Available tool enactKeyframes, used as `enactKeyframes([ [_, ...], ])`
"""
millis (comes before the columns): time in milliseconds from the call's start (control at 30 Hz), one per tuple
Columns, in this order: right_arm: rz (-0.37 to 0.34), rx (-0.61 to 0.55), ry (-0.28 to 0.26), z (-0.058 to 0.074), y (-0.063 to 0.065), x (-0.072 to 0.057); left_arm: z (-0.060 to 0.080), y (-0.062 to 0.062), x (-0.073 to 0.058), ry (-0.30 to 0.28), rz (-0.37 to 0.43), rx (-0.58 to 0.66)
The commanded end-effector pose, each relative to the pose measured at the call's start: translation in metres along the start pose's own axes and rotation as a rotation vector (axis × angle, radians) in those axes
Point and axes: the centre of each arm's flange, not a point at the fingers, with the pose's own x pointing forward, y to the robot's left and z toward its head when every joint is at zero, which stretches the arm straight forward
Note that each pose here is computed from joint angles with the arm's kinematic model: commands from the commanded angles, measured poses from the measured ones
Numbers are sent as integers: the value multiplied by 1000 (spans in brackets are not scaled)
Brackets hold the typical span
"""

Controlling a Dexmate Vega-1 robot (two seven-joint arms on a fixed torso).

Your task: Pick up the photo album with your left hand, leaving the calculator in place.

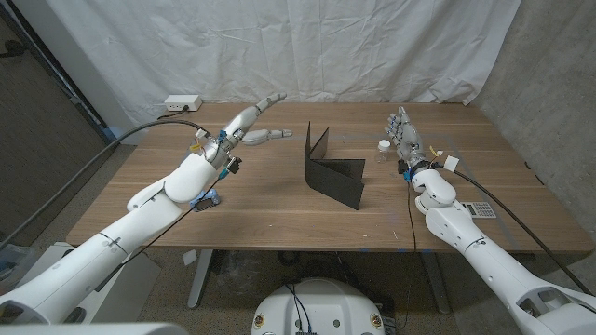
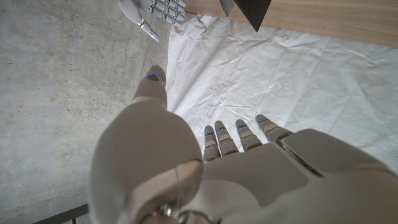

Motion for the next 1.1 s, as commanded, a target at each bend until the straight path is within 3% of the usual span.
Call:
enactKeyframes([
  [33, -10, 11, -25, 6, 5, 1, 8, 3, -9, 9, -21, 64],
  [500, -43, 23, -37, 8, 12, 1, 17, 0, -14, 8, -52, 179],
  [733, -49, 25, -31, 8, 14, 1, 24, -5, -9, 27, -84, 262],
  [1100, -53, 29, -28, 9, 13, 0, 30, -13, -4, 30, -129, 279],
])
